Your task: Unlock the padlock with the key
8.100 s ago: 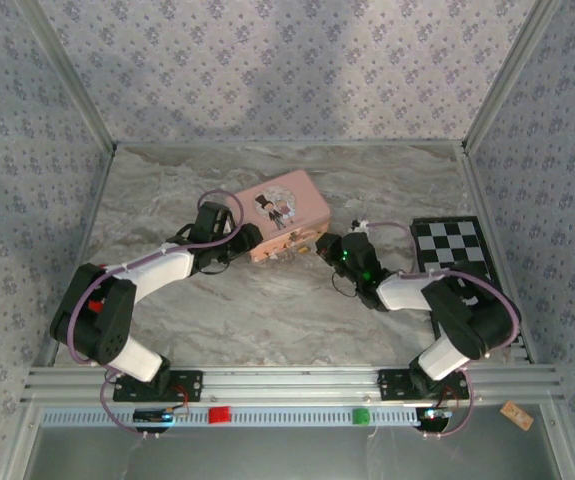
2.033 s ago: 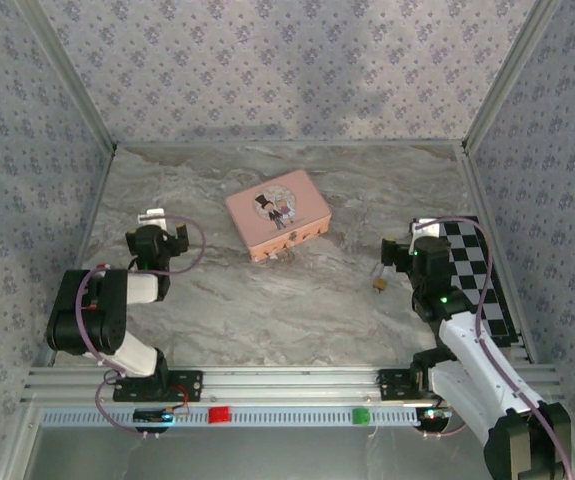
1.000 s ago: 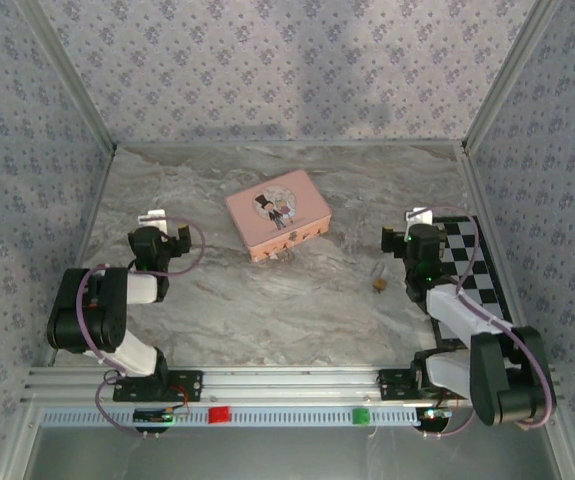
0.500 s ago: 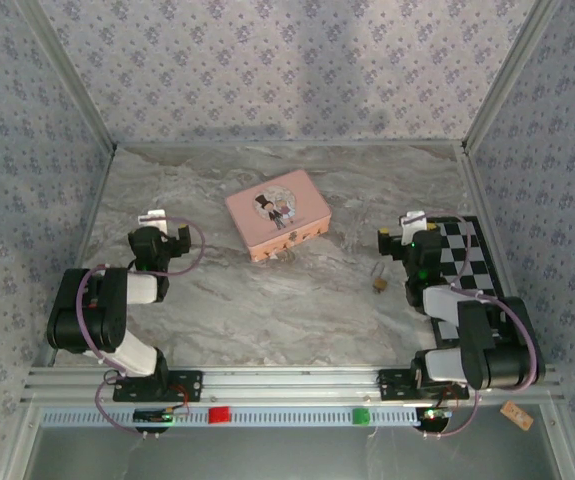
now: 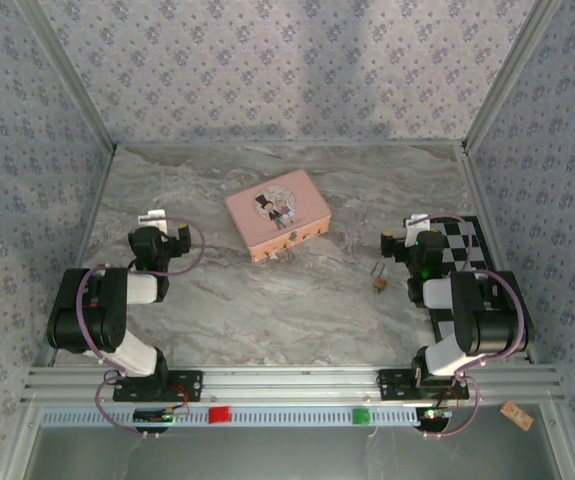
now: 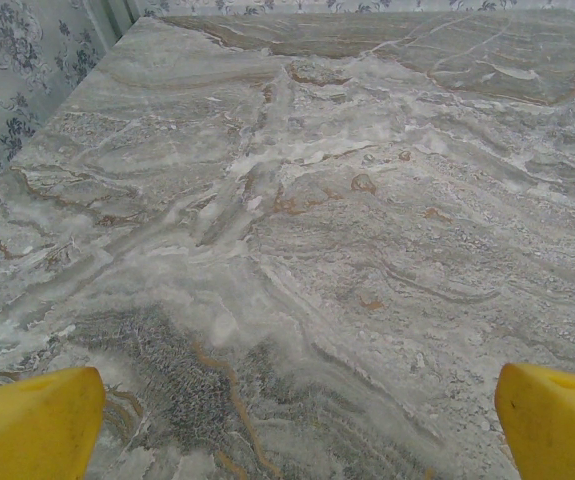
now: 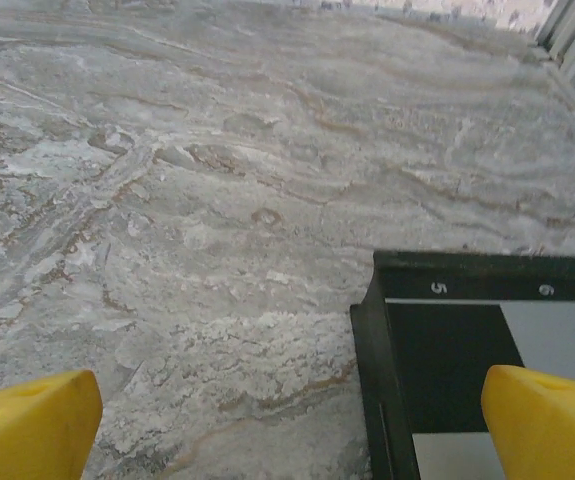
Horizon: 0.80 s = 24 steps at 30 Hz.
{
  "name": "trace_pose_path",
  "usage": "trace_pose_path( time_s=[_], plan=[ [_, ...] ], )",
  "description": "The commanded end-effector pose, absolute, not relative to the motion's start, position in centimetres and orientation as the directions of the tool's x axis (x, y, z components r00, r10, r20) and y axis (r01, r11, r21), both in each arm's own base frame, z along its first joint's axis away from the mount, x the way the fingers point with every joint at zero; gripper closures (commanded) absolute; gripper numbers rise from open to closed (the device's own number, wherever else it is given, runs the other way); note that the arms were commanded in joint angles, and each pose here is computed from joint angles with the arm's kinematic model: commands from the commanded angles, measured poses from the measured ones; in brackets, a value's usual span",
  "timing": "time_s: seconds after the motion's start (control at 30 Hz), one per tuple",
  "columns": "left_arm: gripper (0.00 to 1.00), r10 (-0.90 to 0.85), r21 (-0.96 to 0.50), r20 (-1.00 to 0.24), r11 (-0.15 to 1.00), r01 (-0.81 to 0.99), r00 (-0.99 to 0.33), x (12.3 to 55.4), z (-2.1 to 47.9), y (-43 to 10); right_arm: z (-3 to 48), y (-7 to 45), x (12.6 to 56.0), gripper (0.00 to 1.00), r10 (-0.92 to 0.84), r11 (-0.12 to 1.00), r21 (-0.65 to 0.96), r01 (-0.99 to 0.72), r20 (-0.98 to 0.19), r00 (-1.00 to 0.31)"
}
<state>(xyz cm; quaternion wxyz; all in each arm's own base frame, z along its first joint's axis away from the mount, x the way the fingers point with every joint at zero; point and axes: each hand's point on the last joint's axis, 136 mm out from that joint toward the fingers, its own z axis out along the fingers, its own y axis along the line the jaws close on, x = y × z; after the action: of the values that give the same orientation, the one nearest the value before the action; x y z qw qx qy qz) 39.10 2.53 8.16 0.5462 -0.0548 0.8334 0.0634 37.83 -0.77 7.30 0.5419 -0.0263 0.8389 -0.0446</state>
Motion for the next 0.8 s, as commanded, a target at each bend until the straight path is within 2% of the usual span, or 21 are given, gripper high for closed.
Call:
trace_pose_path(
  time_s=[0.0, 0.77],
  plan=[
    [0.00, -0.039, 0.022, -0.929, 0.987, -0.159, -0.367, 39.55, 9.05, 2.46, 8.48, -1.25, 38.94, 0.01, -0.049, 0.997, -0.069, 0.039, -0.921, -0.385],
    [0.00, -0.039, 0.021, -0.929, 0.987, -0.159, -0.367, 39.55, 9.06, 2.46, 8.36, -1.84, 39.13, 0.01, -0.018, 0.997, -0.045, 0.058, -0.916, -0.400]
  ],
)
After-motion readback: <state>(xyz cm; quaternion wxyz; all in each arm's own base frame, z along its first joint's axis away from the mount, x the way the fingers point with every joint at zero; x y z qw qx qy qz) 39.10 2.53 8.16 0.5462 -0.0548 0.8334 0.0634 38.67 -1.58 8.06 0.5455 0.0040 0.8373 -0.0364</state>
